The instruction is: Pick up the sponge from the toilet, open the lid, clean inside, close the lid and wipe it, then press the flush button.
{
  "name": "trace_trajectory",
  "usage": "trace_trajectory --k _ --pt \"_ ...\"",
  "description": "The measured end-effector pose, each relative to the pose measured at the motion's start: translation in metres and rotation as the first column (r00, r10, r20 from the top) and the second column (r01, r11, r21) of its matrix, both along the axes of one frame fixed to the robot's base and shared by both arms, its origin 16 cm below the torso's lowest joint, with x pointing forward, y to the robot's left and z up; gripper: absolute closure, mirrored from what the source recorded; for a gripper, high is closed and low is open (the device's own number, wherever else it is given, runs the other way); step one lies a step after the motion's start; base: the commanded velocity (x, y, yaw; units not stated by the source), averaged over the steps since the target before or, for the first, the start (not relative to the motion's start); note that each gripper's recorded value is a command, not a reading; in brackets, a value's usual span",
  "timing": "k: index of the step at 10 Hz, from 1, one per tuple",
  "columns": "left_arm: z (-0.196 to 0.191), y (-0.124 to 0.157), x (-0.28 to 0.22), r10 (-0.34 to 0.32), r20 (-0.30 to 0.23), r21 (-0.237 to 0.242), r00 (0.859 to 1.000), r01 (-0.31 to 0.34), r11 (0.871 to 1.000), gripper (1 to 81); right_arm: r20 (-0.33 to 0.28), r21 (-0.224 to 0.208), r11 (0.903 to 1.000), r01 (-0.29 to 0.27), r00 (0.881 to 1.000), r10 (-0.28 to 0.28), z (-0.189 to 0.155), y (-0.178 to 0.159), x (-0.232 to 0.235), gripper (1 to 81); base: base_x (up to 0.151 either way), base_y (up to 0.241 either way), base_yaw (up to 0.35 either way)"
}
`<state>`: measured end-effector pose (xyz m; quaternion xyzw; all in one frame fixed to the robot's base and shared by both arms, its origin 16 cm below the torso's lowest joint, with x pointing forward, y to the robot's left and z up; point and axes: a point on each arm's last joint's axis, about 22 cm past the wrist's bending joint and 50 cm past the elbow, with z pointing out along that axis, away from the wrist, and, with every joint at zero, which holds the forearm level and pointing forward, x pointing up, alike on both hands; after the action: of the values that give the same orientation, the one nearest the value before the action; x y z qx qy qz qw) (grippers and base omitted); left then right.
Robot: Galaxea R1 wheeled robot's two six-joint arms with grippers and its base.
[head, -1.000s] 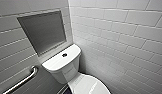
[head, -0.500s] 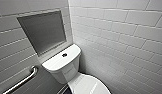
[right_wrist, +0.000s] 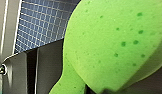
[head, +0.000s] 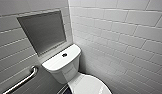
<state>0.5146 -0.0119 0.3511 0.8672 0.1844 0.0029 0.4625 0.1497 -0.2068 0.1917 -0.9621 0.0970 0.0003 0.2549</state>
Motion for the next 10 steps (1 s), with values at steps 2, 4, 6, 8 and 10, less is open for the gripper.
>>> trace_trajectory --k 2,4,6,8,10 --pt "0.008 0.002 0.0 0.007 -0.005 -0.02 1.0 -0.007 1.0 1.0 0.002 0.001 1.0 -0.001 1.0 0.001 0.0 0.001 0.001 81.1 0.0 0.0 0.0" --pt "0.016 0.004 0.001 0.016 0.001 -0.033 1.0 -0.016 0.999 1.0 0.002 0.001 1.0 -0.001 1.0 0.001 0.0 0.001 0.001 81.1 0.0 0.0 0.0" --pt "0.027 0.006 0.001 0.02 0.01 -0.052 1.0 -0.02 0.998 1.0 0.002 0.002 1.0 -0.001 1.0 0.001 0.0 0.001 0.001 81.1 0.0 0.0 0.0" --pt "0.037 0.009 0.001 0.032 0.021 -0.067 0.999 -0.03 0.997 1.0 0.002 0.002 1.0 -0.001 1.0 0.001 0.0 0.001 0.001 81.1 0.0 0.0 0.0" --pt "0.045 0.01 0.003 0.033 0.027 -0.078 0.999 -0.031 0.997 1.0 0.002 0.002 1.0 -0.001 1.0 0.001 0.0 0.001 0.001 81.1 0.0 0.0 0.0"
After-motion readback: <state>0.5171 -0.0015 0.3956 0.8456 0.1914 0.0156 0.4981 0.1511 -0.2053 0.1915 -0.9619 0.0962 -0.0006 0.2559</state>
